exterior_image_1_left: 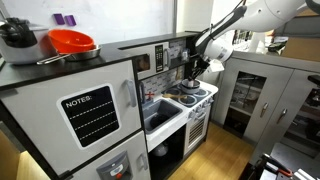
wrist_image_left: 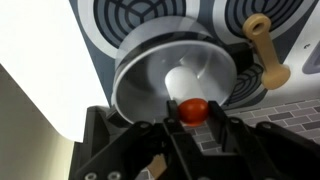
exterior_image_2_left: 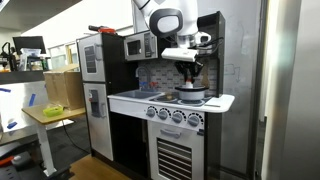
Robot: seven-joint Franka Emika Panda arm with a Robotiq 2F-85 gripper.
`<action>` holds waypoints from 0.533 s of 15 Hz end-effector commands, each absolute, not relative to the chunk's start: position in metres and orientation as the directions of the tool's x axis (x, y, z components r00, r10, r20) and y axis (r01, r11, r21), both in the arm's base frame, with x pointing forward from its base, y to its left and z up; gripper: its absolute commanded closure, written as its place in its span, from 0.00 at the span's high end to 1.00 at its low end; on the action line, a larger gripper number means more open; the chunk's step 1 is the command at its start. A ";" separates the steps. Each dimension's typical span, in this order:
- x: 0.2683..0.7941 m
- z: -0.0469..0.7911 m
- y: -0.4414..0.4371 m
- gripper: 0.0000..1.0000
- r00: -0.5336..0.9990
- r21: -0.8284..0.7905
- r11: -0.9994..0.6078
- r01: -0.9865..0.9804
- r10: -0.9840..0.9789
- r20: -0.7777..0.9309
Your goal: Remove the white object from the pot and put it on the stove
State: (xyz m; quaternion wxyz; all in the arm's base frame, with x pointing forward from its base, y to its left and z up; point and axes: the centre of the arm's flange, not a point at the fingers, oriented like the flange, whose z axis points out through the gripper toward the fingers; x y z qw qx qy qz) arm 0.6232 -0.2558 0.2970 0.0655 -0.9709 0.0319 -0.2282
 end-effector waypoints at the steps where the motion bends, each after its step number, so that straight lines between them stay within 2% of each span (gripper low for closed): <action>1: 0.611 0.329 -0.239 0.09 0.905 -0.097 -0.995 -0.038 -0.075 0.419; 5: 0.609 0.365 -0.212 0.09 0.906 -0.044 -0.999 -0.026 -0.043 0.422; 8: 0.611 0.372 -0.188 0.09 0.896 -0.069 -0.998 -0.002 -0.033 0.443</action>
